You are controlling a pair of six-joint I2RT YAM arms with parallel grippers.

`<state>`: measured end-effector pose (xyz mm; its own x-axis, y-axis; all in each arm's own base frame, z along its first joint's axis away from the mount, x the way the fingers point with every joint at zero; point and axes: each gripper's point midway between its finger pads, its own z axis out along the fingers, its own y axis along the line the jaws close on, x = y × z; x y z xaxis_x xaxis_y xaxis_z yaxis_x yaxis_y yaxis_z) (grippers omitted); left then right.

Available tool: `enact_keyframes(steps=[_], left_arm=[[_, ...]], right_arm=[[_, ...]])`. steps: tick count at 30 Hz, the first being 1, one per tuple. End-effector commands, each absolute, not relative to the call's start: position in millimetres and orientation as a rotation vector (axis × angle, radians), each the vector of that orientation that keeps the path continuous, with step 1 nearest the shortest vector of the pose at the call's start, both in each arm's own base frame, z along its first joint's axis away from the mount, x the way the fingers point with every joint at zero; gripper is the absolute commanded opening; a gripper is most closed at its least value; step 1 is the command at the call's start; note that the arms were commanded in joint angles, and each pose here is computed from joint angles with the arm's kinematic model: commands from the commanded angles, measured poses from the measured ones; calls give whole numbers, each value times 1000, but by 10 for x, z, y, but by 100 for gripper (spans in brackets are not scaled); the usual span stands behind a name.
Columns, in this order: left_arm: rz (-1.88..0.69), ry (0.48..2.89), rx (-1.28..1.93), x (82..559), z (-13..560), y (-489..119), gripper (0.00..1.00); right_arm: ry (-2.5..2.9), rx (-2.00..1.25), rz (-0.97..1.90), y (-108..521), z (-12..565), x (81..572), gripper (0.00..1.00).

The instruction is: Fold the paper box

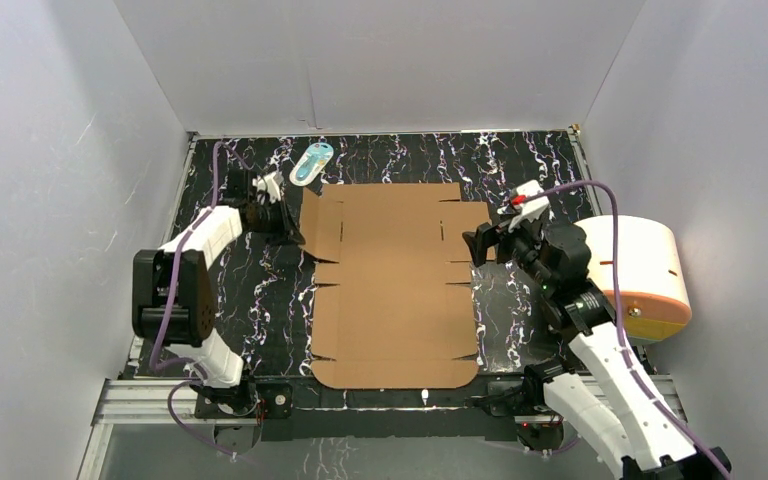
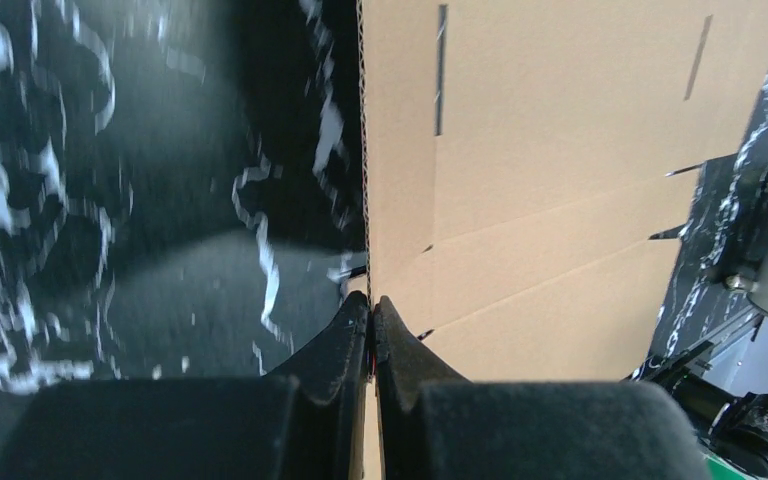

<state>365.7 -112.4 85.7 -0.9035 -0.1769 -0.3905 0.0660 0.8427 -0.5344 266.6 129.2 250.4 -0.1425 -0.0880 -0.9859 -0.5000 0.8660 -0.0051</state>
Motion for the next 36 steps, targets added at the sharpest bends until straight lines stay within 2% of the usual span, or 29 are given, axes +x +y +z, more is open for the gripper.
enact_keyframes(steps=[1, 7, 13, 19, 23, 25, 29, 36], left_arm=[[-693, 2663, -192, 3168, 806, -1000, 0], [-615, 2631, -281, 2891, 817, -894, 0], [-435, 2623, -345, 2876, 779, -648, 1], [-393, 2621, -397, 2970, 794, -548, 19], [-374, 2544, -421, 3103, 994, -469, 35], [-403, 2482, -417, 3226, 1173, -496, 47], [-472, 2400, -444, 3531, 1371, -502, 60], [-667, 2402, -475, 4138, 1298, -694, 65]], right_arm=[[1727, -468, 491, 1492, 2571, 2709, 99], [1819, -485, 589, 1719, 2257, 2855, 99], [1884, -499, 619, 1902, 1959, 3028, 99], [1937, -476, 638, 2061, 1698, 3166, 99], [1993, -421, 605, 2039, 1488, 3272, 99], [2009, -402, 598, 2038, 1416, 3310, 99], [2020, -382, 618, 2074, 1319, 3348, 99], [2039, -377, 622, 2120, 1177, 3426, 99]])
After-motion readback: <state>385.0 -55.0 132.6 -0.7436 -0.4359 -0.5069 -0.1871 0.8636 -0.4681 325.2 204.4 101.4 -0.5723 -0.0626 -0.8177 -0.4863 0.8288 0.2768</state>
